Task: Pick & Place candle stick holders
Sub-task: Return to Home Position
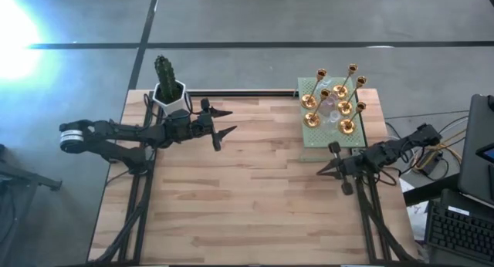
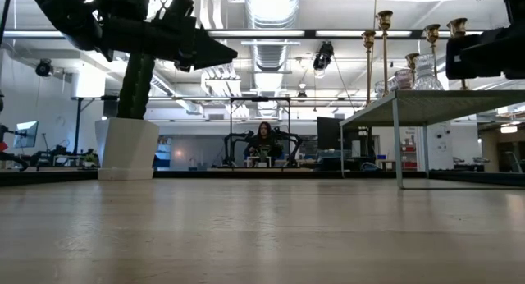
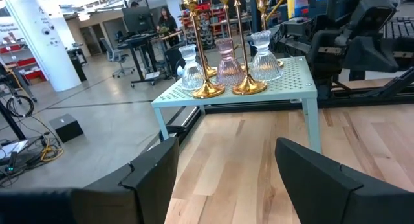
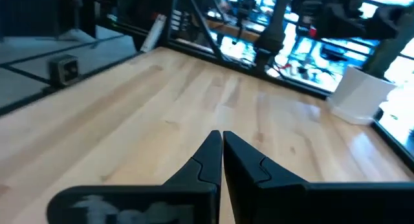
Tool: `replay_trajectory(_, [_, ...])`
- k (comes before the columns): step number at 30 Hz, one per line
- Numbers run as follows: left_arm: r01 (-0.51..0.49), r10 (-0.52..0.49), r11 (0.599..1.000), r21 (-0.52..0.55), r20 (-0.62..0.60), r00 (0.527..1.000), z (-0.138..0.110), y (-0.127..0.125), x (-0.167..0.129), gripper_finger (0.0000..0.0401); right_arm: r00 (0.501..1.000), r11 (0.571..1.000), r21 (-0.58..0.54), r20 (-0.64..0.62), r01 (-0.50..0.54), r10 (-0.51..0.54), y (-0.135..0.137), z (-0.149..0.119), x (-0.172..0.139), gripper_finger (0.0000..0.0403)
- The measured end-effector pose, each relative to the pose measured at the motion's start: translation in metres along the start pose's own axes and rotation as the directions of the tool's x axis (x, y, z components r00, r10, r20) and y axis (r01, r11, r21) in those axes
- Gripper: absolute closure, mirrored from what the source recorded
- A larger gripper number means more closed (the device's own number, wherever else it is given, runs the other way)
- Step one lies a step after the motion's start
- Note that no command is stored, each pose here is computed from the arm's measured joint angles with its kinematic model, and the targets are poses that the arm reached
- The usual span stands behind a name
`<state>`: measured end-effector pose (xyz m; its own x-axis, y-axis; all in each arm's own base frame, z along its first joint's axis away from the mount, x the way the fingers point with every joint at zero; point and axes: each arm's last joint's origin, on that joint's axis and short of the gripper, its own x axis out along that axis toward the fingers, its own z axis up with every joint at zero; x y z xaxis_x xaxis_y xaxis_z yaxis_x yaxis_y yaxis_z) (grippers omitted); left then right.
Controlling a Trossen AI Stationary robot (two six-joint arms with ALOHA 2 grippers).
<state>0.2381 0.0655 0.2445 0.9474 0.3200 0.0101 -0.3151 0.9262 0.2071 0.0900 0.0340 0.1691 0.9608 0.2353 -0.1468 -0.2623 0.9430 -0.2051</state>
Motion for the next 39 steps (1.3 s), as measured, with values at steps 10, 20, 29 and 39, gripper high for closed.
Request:
replay_trajectory(10, [0.001, -0.001, 1.000, 0.001, -0.007, 1.000, -0.0007, -0.0001, 0.0000, 0.0139, 0.999, 0.999, 0.005, 0.018, 0.038, -0.038, -0.0018, -0.0014, 0.0018, 0.0395])
replay_trajectory(20, [0.001, -0.001, 1.000, 0.000, -0.006, 1.000, -0.0006, 0.0000, 0.0000, 0.0139, 0.999, 0.998, 0.057, 0.017, 0.036, -0.037, -0.0017, -0.0015, 0.0018, 0.0394])
replay_trajectory(29, [0.001, -0.001, 1.000, 0.000, -0.006, 1.000, -0.0006, 0.0000, 0.0000, 0.0139, 0.999, 0.998, 0.059, 0.016, 0.035, -0.036, -0.0016, -0.0016, 0.0019, 0.0394])
replay_trajectory(39, [0.003, -0.003, 1.000, 0.001, -0.010, 1.000, 0.0002, 0.0000, -0.0012, 0.0139, 0.999, 0.998, 0.059, 0.015, 0.034, -0.035, -0.0016, -0.0016, 0.0019, 0.0394])
